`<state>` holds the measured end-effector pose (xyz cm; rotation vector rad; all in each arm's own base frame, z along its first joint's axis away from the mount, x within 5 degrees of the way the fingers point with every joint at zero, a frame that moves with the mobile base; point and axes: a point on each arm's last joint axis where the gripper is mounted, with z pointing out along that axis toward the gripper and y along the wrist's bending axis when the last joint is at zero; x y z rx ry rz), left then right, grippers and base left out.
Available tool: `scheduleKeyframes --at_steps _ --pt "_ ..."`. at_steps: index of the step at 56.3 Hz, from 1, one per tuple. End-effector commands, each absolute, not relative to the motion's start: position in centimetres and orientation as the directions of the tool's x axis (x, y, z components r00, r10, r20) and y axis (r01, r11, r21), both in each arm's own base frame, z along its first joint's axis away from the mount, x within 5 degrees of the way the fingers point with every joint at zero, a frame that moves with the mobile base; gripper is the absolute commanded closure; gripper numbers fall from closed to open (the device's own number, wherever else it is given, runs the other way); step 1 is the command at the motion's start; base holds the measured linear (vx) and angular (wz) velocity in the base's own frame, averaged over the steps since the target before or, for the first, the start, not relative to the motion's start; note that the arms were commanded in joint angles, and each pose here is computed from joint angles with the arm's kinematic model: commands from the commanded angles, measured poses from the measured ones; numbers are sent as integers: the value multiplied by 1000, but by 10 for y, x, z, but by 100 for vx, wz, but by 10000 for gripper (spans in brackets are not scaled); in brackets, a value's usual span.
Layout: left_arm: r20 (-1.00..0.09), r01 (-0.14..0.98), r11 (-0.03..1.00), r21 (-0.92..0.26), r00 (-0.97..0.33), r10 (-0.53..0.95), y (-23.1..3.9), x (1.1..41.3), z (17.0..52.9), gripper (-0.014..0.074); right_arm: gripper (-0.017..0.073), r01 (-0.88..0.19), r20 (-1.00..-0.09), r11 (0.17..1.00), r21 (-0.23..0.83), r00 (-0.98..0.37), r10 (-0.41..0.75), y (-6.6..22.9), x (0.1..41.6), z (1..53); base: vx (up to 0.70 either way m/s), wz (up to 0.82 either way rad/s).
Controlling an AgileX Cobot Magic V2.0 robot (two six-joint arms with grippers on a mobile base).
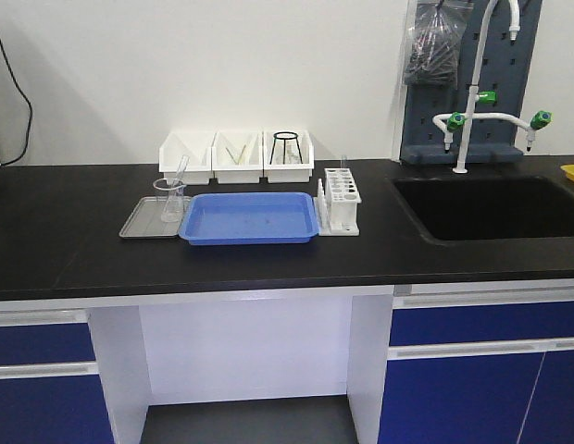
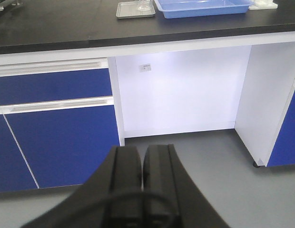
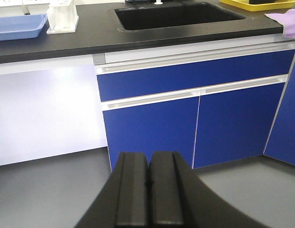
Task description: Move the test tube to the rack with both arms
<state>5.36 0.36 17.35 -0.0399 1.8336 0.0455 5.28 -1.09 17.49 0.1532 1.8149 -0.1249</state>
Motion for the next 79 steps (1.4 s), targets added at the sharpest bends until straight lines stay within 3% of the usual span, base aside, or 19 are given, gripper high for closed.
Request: scheduleKeyframes --at_steps 1,49,79 --pt "-990 -47 999 0 -138 -6 3 54 191 434 570 162 -983 987 -16 -181 14 -10 54 176 0 0" --pt "-990 -47 999 0 -138 -6 3 54 191 434 570 162 -983 987 -16 -181 14 -10 54 176 1 0" --pt "-990 -47 999 0 -138 -6 3 54 191 434 570 162 -983 987 -16 -181 14 -10 54 176 20 -3"
